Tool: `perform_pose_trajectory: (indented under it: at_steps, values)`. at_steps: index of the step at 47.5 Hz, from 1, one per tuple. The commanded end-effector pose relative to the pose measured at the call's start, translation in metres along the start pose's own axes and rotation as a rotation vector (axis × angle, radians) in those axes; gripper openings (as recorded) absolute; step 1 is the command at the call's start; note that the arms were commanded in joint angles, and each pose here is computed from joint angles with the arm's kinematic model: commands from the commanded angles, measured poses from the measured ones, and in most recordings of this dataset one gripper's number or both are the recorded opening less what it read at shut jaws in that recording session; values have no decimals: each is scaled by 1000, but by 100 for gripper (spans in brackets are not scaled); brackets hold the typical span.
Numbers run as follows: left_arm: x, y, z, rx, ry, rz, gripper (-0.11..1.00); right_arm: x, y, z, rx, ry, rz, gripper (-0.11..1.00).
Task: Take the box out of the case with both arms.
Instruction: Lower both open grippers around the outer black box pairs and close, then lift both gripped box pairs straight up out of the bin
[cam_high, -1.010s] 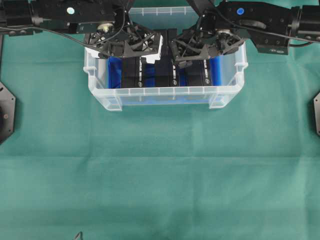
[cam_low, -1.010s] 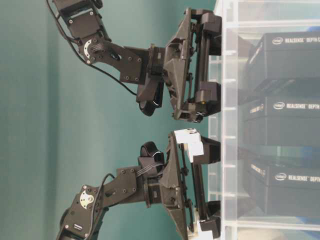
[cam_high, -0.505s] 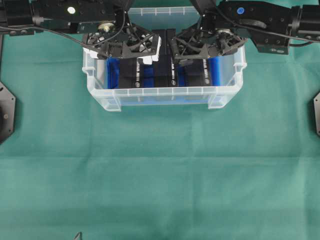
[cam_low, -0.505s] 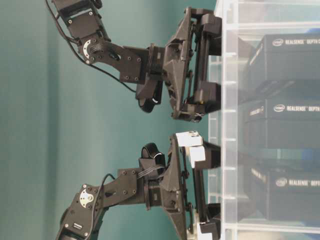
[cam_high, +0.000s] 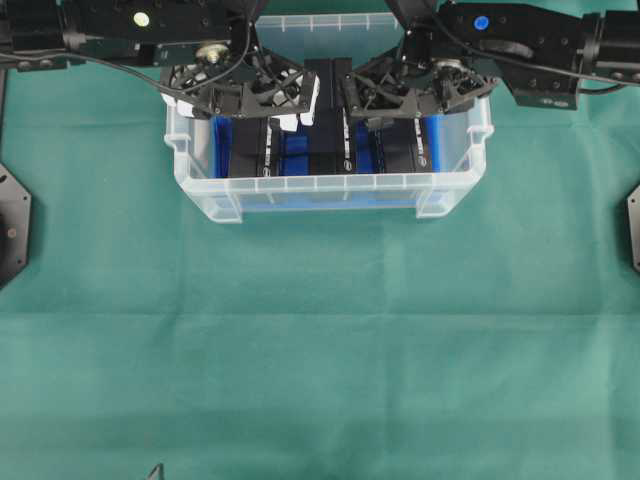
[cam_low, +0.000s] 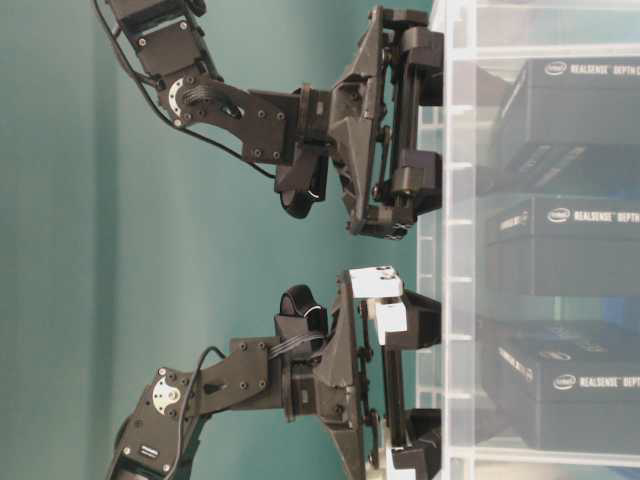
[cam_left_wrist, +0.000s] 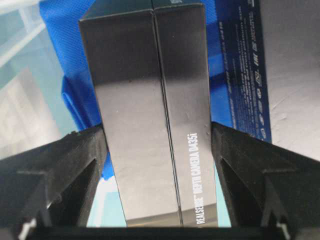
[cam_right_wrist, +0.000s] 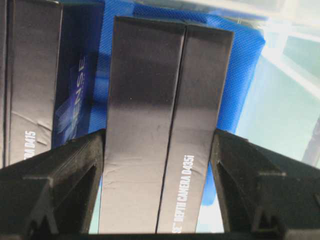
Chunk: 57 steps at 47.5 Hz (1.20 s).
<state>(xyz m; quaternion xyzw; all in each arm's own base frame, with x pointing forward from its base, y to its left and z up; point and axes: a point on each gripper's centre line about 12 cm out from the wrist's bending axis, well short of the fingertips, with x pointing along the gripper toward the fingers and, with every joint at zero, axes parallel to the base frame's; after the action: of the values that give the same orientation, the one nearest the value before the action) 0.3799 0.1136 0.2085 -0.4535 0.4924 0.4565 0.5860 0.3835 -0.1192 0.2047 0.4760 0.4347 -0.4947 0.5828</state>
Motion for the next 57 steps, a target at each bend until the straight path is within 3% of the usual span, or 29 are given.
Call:
perform_pose_trajectory:
  at_steps: [1,14,31,57]
  values:
    - [-18,-3,1,6,-18,-31,64,-8,1,3,3,-11,25,65]
    - [-31,-7,5,4,-20,-32,64,-24,6,7,12,-25,62,65]
    - [-64,-20,10,6,-32,-88,64,-79,11,19,33,-66,125,65]
    - [-168,-12,14,3,-69,-160,64,-167,12,36,43,-132,174,65]
